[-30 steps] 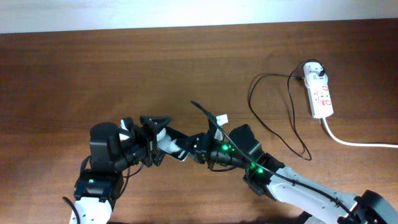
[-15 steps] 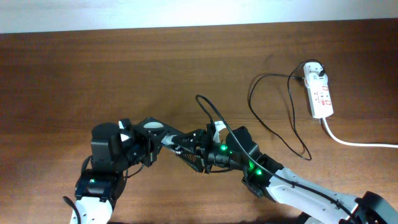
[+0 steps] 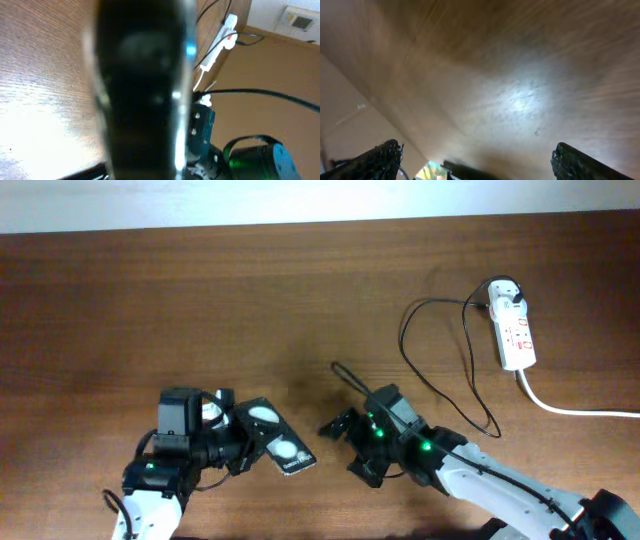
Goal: Plug charger to phone and switch on socket
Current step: 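Move the right gripper to the black USB-C cable near the power strip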
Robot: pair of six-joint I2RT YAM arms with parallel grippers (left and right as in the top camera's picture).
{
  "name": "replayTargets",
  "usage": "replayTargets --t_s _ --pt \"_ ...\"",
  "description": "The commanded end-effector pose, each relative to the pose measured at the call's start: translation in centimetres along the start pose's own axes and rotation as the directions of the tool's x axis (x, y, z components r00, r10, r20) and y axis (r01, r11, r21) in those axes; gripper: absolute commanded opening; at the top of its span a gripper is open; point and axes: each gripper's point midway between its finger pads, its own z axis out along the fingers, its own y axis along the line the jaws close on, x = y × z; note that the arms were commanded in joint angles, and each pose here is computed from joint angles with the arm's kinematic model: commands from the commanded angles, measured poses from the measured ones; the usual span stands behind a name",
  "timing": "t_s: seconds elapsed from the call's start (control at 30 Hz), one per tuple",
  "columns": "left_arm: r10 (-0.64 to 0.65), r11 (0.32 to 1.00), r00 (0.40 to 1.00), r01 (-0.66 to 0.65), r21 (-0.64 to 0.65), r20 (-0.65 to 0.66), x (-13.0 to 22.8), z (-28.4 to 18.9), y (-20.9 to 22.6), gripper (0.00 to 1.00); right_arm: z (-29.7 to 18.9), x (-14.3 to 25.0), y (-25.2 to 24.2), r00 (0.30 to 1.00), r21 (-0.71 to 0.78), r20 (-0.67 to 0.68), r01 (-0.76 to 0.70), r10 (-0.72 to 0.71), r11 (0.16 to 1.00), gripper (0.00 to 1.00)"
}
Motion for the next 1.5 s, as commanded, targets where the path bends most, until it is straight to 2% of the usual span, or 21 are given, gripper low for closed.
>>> replayTargets --t_s 0.0,0.03,0.07,0.1,0.23,0.3,0.4,0.5,0.67,0.7,0.77,0.8,0.97,1.0,1.07,1.1,1.13,1.2,1.3,1.37,1.47 --pt "0.044 0.994 0.995 -0.035 0.102 -0.090 -0.3 1.2 -2.4 0.00 -0.2 -2.0 -0.4 0.995 0.016 0.099 -0.001 0.000 1.000 0.99" --pt "0.042 0.992 0.992 -0.027 0.126 -0.117 -0.8 1.8 -2.8 0.00 -0.3 -2.8 -0.5 0.988 0.027 0.148 0.050 -0.053 0.998 0.96" --pt "0.059 0.983 0.984 -0.028 0.182 -0.168 -1.5 2.8 -4.0 0.00 -0.4 -3.6 -0.6 0.964 0.058 0.187 0.179 -0.187 0.982 0.73" --pt "0.090 0.974 0.977 -0.045 0.220 -0.196 -2.0 3.3 -4.9 0.00 -0.5 -3.8 -0.5 0.956 0.065 0.189 0.215 -0.224 0.974 0.72" --pt "0.147 0.961 0.947 -0.068 0.268 -0.286 -3.3 5.6 -6.6 0.00 -5.2 -8.1 0.9 0.917 0.213 0.279 0.230 -0.285 0.950 0.72" --pt "0.234 0.945 0.935 -0.155 0.290 -0.265 -3.2 5.7 -6.5 0.00 -9.1 -11.1 2.8 0.867 0.272 0.408 0.182 -0.285 0.945 0.84" --pt "0.255 0.940 0.930 -0.175 0.293 -0.266 -2.9 5.8 -6.5 0.00 -13.2 -17.8 3.4 0.687 0.366 0.649 0.094 -0.326 0.926 1.00" --pt "0.234 0.948 0.932 -0.155 0.278 -0.278 -2.8 5.8 -6.1 0.00 -10.8 -21.9 4.3 0.606 0.402 0.699 0.107 -0.380 0.909 0.99" --pt "0.134 0.975 0.936 -0.066 0.211 -0.325 -2.1 5.9 -4.6 0.00 -2.9 -25.7 -0.7 0.663 0.494 0.631 0.055 -0.402 0.868 0.96" --pt "0.133 0.976 0.937 -0.066 0.209 -0.323 -2.2 6.0 -4.6 0.00 -2.3 -25.2 -1.7 0.696 0.518 0.595 0.051 -0.402 0.854 0.72" --pt "0.133 0.976 0.937 -0.067 0.209 -0.322 -2.2 6.0 -4.6 0.00 -1.0 -23.6 -2.2 0.769 0.509 0.507 0.097 -0.389 0.855 0.45" --pt "0.133 0.976 0.937 -0.067 0.209 -0.322 -2.2 6.0 -4.6 0.00 1.0 -21.3 -1.8 0.828 0.481 0.340 0.255 -0.446 0.839 0.24" --pt "0.128 0.979 0.947 -0.073 0.191 -0.293 -2.7 6.2 -4.4 0.00 1.9 -14.5 -5.6 0.893 0.460 -0.060 0.421 -0.445 0.782 0.04" --pt "0.128 0.979 0.949 -0.074 0.188 -0.289 -2.8 6.2 -4.3 0.00 1.5 -13.8 -6.6 0.894 0.485 -0.106 0.429 -0.436 0.762 0.12" --pt "0.126 0.980 0.951 -0.076 0.184 -0.282 -2.9 6.3 -4.3 0.00 1.0 -14.9 -6.3 0.895 0.500 -0.074 0.415 -0.440 0.760 0.49" --pt "0.127 0.980 0.951 -0.076 0.184 -0.282 -2.9 6.3 -4.3 0.00 0.6 -16.2 -4.6 0.893 0.479 -0.032 0.408 -0.449 0.777 0.91" --pt "0.127 0.980 0.951 -0.076 0.184 -0.282 -2.9 6.3 -4.3 0.00 0.1 -17.4 -2.9 0.889 0.460 0.009 0.404 -0.459 0.791 0.98" --pt "0.127 0.980 0.951 -0.076 0.184 -0.282 -2.9 6.3 -4.3 0.00 -1.6 -20.3 0.0 0.879 0.452 0.119 0.366 -0.461 0.814 0.99" --pt "0.126 0.980 0.952 -0.076 0.183 -0.280 -3.0 6.3 -4.2 0.00 -4.8 -24.5 -1.1 0.868 0.532 0.378 0.081 -0.322 0.843 0.99" --pt "0.125 0.981 0.953 -0.077 0.179 -0.275 -3.1 6.3 -4.2 0.00 -6.2 -26.1 -1.6 0.815 0.471 0.552 -0.128 -0.178 0.873 0.99" --pt "0.125 0.981 0.953 -0.077 0.179 -0.275 -3.1 6.3 -4.2 0.00 -7.4 -28.1 -1.0 0.743 0.394 0.658 -0.203 -0.121 0.897 0.99"
